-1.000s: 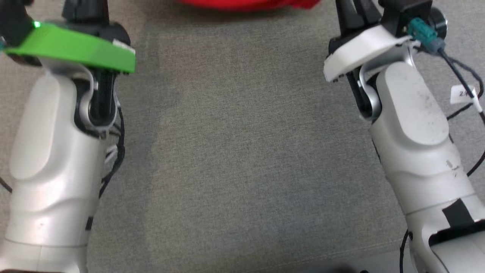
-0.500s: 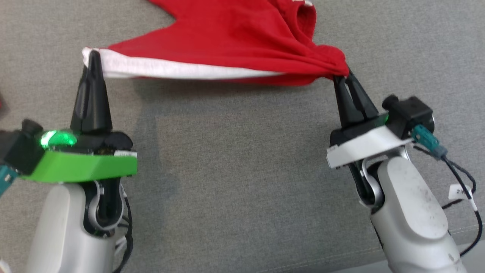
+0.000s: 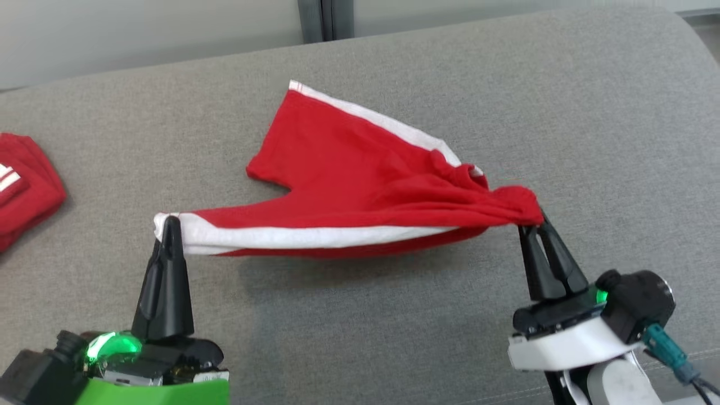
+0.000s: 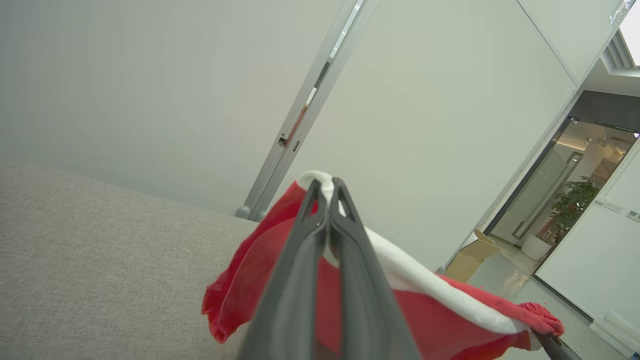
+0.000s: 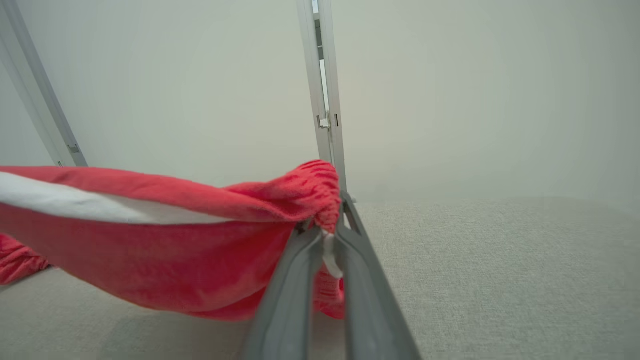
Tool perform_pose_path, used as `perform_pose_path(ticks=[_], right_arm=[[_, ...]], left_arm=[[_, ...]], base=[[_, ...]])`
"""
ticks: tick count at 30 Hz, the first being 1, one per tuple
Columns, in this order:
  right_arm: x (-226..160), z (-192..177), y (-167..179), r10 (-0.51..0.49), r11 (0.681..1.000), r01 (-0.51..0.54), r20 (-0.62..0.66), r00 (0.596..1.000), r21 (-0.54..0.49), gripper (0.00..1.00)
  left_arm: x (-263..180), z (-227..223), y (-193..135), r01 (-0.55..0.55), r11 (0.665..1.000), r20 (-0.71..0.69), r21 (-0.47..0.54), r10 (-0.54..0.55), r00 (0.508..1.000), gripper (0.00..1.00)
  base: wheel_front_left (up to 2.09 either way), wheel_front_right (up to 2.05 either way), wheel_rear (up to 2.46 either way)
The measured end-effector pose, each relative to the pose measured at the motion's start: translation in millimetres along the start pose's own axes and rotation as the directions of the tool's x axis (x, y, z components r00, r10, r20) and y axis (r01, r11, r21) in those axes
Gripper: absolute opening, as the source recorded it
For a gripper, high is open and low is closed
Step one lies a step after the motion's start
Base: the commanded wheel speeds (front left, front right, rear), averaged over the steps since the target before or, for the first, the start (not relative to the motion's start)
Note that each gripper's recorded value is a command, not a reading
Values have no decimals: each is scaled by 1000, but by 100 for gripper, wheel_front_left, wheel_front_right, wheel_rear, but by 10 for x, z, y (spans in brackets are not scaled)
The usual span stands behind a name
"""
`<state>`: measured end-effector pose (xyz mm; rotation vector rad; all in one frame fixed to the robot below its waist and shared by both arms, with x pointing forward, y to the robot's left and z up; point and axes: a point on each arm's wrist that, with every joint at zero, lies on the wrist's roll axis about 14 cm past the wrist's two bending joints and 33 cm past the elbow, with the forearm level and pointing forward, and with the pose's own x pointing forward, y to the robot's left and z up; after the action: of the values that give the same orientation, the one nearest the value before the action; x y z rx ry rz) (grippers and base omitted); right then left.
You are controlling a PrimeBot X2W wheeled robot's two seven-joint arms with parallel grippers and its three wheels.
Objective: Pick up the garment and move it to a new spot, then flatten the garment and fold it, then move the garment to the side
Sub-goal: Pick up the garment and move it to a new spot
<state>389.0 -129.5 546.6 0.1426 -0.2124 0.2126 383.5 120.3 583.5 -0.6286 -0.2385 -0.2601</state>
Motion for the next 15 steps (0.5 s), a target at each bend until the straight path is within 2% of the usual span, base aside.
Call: perform_pose_path(ticks=[6,12,15], right_arm=[[-399,-82,65,-15,1000,15,-67,998,-5,0],[-568,-414,-29,-62,996,72,-181,982,50,0],[-559,-609,-75,-73,993,93,-232,970,74,0]], left_arm=[[-219,-9,-189,10,1000,-63,-10,-11,998,0],[-280,-367,1,-50,998,-184,-31,44,982,0],[-166,-529,120,-54,998,-218,-21,48,975,0]], base=[[0,0,0],[0,0,0],[0,0,0]])
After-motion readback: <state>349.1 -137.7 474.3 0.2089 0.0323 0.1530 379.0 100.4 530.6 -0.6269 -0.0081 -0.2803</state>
